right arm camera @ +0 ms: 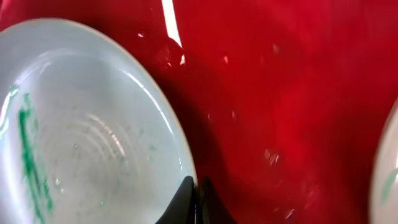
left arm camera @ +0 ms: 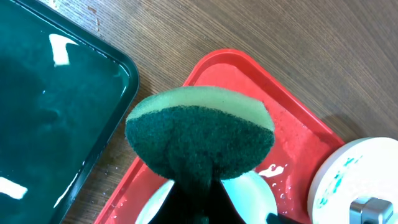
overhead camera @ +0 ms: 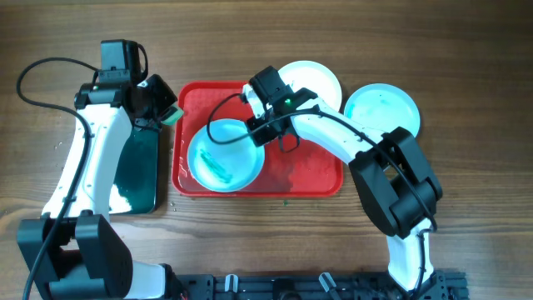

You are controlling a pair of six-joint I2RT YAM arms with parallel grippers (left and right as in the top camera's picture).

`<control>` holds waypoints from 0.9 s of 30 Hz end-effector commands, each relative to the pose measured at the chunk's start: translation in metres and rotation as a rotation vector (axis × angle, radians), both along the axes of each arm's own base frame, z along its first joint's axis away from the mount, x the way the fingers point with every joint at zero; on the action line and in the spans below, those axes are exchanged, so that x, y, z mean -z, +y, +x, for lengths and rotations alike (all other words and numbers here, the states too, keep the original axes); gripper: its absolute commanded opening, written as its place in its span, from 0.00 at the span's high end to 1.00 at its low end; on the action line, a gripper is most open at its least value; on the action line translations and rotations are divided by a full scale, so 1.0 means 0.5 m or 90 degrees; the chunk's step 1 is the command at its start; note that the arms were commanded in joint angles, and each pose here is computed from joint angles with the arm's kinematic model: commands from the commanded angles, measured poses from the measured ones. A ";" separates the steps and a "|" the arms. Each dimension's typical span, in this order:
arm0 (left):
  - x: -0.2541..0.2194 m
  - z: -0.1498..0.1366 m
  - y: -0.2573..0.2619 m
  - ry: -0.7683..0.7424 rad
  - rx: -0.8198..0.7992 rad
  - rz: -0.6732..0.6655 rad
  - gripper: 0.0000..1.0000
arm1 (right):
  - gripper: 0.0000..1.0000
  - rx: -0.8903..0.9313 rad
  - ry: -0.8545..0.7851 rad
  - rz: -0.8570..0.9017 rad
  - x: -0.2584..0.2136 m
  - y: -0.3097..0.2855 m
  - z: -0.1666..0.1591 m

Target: Clean dirty plates on tray and stack at the side

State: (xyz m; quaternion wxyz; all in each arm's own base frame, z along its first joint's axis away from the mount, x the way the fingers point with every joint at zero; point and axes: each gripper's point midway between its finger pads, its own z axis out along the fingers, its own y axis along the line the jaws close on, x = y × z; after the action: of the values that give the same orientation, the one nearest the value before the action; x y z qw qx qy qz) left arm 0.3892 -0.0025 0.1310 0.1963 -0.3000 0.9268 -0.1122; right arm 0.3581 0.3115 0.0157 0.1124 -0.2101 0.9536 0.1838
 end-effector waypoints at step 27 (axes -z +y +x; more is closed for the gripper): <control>0.021 -0.051 -0.080 0.062 0.088 0.021 0.96 | 0.96 0.027 0.050 0.053 0.043 0.047 -0.007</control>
State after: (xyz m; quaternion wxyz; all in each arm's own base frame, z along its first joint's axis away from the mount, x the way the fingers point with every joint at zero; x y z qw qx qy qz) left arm 0.3685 -0.0398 0.1230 0.1525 -0.2571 0.9481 -0.1088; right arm 0.3516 0.3403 0.0062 0.1099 -0.2330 0.9387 0.2289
